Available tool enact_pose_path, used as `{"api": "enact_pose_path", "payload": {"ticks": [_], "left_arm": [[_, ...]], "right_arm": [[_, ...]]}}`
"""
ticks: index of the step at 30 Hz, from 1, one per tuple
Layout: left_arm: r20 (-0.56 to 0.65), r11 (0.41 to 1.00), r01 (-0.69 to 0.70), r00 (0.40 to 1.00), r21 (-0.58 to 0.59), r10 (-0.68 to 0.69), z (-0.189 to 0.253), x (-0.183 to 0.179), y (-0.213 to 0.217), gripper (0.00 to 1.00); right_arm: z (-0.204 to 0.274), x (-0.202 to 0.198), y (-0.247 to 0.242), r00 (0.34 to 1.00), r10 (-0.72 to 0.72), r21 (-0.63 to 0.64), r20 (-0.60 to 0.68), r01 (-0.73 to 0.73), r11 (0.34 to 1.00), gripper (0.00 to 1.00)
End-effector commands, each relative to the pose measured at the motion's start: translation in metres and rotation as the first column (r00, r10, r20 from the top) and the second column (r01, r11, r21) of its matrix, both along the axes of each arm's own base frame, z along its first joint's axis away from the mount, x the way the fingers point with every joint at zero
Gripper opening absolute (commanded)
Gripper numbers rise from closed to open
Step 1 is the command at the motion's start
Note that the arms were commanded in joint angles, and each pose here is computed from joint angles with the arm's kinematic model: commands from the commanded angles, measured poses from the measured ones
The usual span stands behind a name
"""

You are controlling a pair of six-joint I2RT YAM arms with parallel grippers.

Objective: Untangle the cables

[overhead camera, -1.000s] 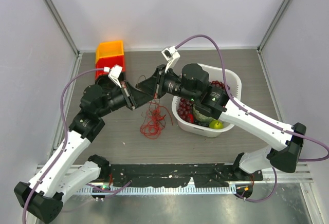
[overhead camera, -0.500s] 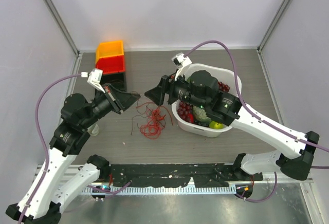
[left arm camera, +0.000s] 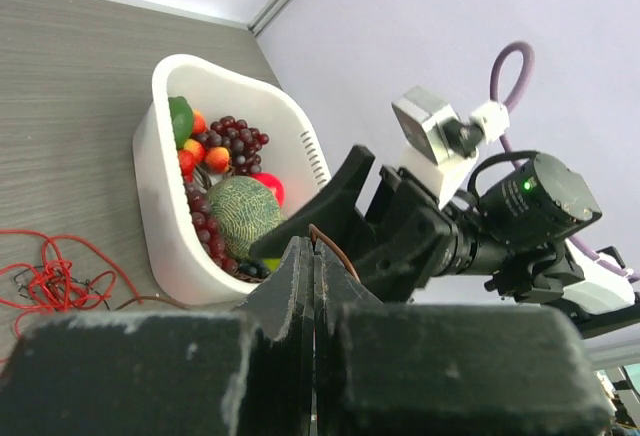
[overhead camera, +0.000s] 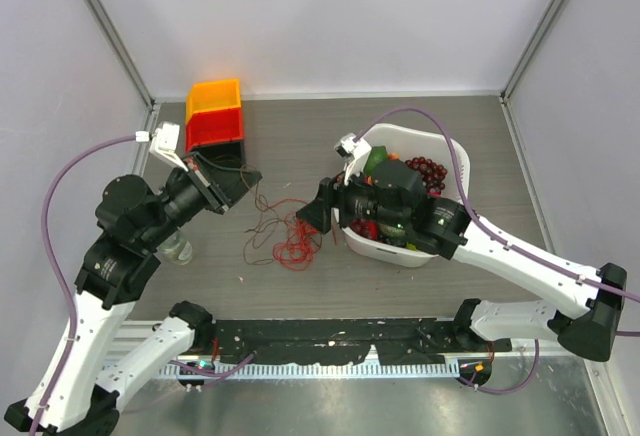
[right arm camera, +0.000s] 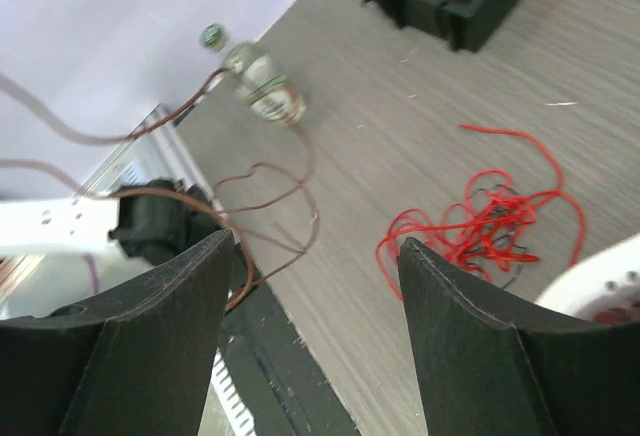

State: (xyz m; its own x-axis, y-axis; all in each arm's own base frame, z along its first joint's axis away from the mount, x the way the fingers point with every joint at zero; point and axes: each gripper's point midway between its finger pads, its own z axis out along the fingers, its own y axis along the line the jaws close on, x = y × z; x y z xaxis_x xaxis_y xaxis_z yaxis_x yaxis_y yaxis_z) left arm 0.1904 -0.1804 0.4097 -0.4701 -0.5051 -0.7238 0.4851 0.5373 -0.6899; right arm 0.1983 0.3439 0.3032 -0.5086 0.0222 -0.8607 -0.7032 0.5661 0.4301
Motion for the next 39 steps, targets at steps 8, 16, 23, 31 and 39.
{"api": "enact_pose_path", "payload": {"ticks": [8, 16, 23, 31, 39], "left_arm": [[-0.078, 1.0, 0.004, 0.997, -0.026, -0.006, 0.019, 0.007, -0.007, 0.0], [-0.088, 0.997, 0.058, 0.994, -0.053, -0.062, 0.028, 0.0, -0.014, 0.0], [-0.084, 0.987, 0.133, 0.986, -0.092, -0.141, 0.034, -0.011, -0.023, 0.0], [-0.097, 0.971, 0.186, 0.975, -0.151, -0.202, 0.037, -0.016, -0.031, 0.0], [-0.086, 0.971, 0.191, 0.975, -0.144, -0.204, 0.034, -0.02, -0.029, 0.0]], "right_arm": [[0.045, -0.047, 0.026, 0.919, 0.261, 0.067, 0.296, -0.292, 0.954, 0.76], [0.044, -0.038, 0.048, 0.881, 0.162, -0.09, 0.445, -0.136, 0.987, 0.8], [0.068, -0.02, 0.047, 0.82, -0.015, -0.011, 0.572, 0.026, 1.0, 0.8], [0.081, -0.028, 0.066, 0.803, 0.024, 0.025, 0.595, -0.049, 0.999, 0.77], [0.096, -0.02, 0.056, 0.825, -0.077, 0.137, 0.56, -0.001, 0.991, 0.03]]}}
